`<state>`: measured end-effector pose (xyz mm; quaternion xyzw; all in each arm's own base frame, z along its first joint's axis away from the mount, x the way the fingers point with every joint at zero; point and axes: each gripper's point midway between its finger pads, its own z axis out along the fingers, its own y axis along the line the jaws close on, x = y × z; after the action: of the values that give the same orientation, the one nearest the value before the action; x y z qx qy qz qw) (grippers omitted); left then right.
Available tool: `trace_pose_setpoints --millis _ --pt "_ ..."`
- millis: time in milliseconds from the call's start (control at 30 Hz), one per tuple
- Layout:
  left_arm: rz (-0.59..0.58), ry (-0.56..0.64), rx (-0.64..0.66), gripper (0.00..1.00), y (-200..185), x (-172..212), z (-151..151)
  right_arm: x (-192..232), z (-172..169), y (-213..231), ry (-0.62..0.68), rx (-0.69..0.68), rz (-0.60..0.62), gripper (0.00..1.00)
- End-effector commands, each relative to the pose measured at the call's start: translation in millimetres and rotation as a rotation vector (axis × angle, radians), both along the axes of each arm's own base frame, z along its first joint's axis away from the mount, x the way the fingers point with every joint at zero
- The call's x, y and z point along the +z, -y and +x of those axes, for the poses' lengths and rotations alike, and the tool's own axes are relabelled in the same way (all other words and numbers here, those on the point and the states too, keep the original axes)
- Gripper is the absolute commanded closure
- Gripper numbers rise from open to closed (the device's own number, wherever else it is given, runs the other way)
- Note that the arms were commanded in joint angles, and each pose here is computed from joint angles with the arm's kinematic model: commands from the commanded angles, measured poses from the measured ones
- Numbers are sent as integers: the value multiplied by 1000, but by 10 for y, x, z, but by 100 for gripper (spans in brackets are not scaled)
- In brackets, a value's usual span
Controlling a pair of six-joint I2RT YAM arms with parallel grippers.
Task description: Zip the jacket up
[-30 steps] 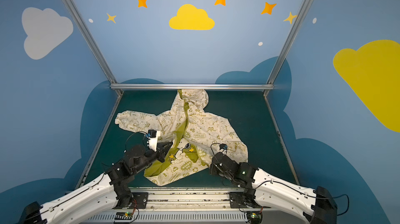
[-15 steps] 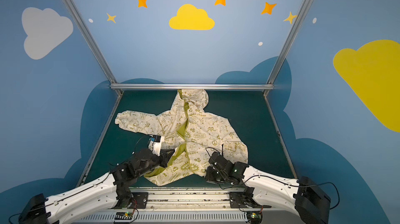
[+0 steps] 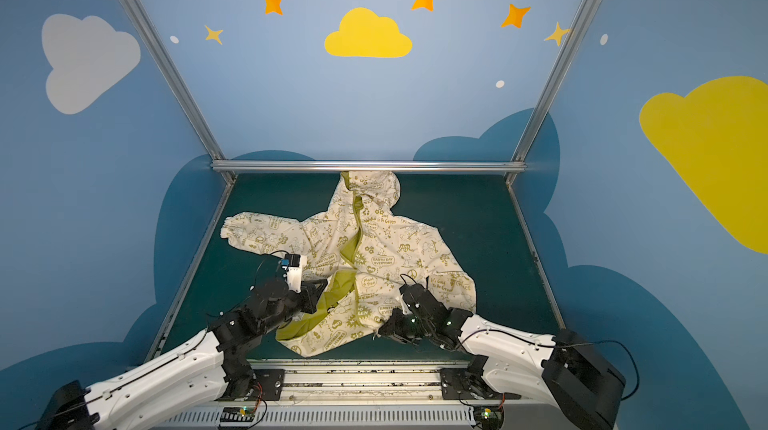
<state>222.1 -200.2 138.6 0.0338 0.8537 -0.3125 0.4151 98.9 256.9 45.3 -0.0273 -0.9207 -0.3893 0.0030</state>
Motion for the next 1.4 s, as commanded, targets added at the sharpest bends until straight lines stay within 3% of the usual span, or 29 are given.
trace_pose_setpoints --millis 0,100,167,433,500,567,667,900,1200,1367 --pt "1 -12 -41 97 89 54 3 -5 -57 120 12 49 -122 74" --pt "14 -21 -49 97 115 31 18 56 -70 216 47 83 -216 54" --pt "20 -21 -50 97 115 36 26 93 -100 248 70 117 -265 48" --pt "42 -38 -41 97 36 4 52 383 -196 315 242 369 -514 44" --pt "46 -50 -39 97 5 -15 57 561 -202 178 312 439 -498 44" --pt "50 -59 -34 96 -30 -41 70 696 -186 -60 350 462 -405 43" --pt "48 -65 -27 96 -77 -49 110 689 -44 -288 375 409 -310 40" --pt "51 -70 -6 96 -168 -106 237 183 419 -251 307 292 -327 35" --pt "40 -71 -6 97 -129 -133 450 -288 876 123 274 227 -398 36" --pt "57 -69 -17 97 -83 -127 724 -465 1361 381 262 197 -421 36"
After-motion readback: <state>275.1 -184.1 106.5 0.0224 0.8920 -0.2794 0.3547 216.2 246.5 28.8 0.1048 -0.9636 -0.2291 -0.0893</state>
